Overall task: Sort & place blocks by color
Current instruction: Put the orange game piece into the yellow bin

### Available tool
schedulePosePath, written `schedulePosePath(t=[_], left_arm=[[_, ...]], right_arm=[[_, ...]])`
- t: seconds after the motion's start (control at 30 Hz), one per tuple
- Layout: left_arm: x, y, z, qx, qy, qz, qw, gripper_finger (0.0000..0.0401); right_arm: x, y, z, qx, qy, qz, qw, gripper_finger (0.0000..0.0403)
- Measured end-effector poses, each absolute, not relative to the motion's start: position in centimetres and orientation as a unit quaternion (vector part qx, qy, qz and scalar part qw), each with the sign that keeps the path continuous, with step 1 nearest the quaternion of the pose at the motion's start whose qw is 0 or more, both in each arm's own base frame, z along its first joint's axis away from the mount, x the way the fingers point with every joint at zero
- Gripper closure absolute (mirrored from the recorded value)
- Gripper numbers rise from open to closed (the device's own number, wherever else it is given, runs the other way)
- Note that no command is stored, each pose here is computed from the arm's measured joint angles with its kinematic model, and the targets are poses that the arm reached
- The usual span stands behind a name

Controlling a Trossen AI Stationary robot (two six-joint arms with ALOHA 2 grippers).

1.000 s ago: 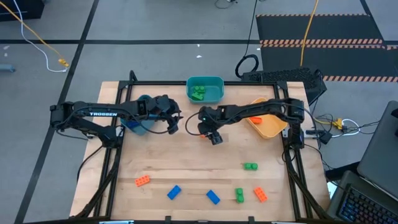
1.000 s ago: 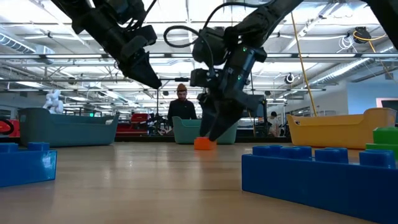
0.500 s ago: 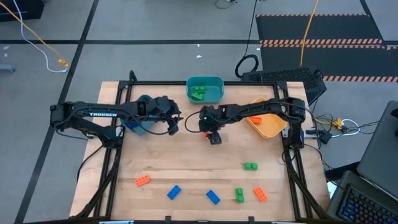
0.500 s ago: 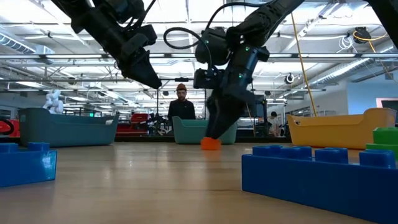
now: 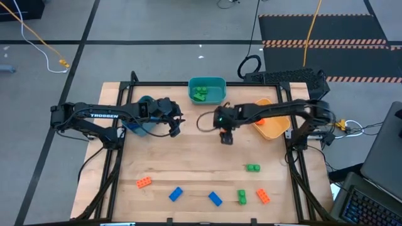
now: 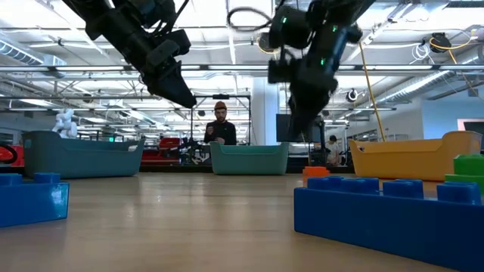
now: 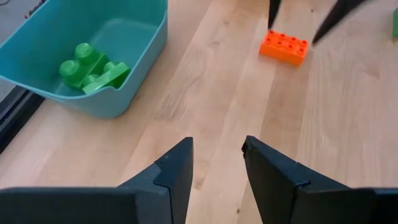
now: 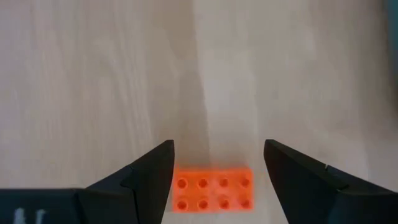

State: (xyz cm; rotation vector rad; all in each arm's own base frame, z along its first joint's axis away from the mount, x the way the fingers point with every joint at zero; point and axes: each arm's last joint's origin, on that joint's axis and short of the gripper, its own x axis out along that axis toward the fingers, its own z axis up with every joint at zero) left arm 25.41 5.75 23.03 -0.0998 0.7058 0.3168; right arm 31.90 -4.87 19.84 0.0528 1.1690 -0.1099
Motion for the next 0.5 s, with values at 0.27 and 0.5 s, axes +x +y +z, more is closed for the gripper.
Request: schedulePosePath(t=[0.27, 0.5], left_arm=[[25.5, 5.8, 23.1, -0.047, 0.341, 0.154, 0.926, 0.0256], [25.5, 6.0, 23.2, -0.064, 0.329, 0.179, 0.925, 0.0256]], right_arm=[[30.5, -5.1, 19.7, 0.15, 0.577, -0.188, 0.781, 0.0161], [30.8, -5.2, 18.8, 0.319, 0.537, -0.301, 0.72, 0.0161]])
